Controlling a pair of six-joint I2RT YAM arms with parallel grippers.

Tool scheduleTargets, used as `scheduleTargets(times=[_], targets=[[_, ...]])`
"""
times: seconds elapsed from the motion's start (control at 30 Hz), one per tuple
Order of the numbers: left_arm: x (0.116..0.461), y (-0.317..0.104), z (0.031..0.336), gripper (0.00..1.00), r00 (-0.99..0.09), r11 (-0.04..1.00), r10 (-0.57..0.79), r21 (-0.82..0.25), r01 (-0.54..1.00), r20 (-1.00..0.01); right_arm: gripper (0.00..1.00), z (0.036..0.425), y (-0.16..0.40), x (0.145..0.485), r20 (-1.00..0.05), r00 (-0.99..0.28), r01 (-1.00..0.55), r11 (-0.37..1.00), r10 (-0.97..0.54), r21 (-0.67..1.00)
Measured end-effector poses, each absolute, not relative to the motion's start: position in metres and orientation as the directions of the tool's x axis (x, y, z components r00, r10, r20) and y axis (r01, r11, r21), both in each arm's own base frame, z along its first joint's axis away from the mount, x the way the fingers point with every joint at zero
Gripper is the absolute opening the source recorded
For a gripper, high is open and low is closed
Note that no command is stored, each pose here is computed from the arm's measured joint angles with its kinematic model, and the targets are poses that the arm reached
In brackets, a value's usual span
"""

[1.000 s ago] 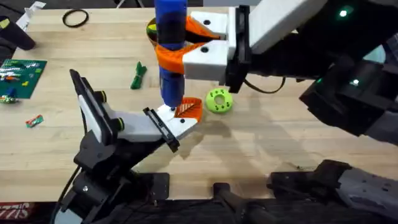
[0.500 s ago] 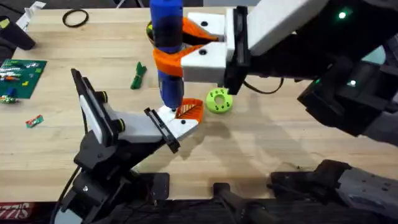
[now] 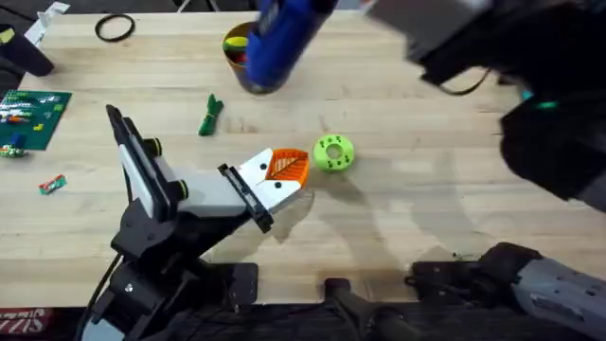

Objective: Pick up the gripper from the table and insert it into the empty holder that is missing its gripper. Then pick up a screw, insert it into the mounting hole, and use the screwdriver to tighten it. Finally, clean up the table by picking up the vegetable and placing it into the bucket.

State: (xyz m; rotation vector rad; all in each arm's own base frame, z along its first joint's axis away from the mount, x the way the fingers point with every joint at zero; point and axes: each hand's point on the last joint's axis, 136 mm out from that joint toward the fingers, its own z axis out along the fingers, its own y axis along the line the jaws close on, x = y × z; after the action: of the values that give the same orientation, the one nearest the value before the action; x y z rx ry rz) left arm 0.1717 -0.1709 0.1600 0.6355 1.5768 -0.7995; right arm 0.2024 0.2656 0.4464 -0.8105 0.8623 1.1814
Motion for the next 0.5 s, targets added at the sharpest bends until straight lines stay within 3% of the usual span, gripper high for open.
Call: scheduleTargets(times=[0.13, 0.5], targets=[[0.172, -0.171, 0.160, 0.015, -0.156, 0.615, -0.038, -0.146, 0.775, -0.987, 0.142, 0.457, 0.264, 0.196, -0.890, 0.156, -0.979, 0.184, 0.429, -0.083], [0.172, -0.171, 0.160, 0.015, -0.159, 0.615, -0.040, -0.150, 0.774, -0.986, 0.143, 0.410, 0.269, 0.236, -0.956, -0.004, -0.967, 0.243, 0.295, 0.079]])
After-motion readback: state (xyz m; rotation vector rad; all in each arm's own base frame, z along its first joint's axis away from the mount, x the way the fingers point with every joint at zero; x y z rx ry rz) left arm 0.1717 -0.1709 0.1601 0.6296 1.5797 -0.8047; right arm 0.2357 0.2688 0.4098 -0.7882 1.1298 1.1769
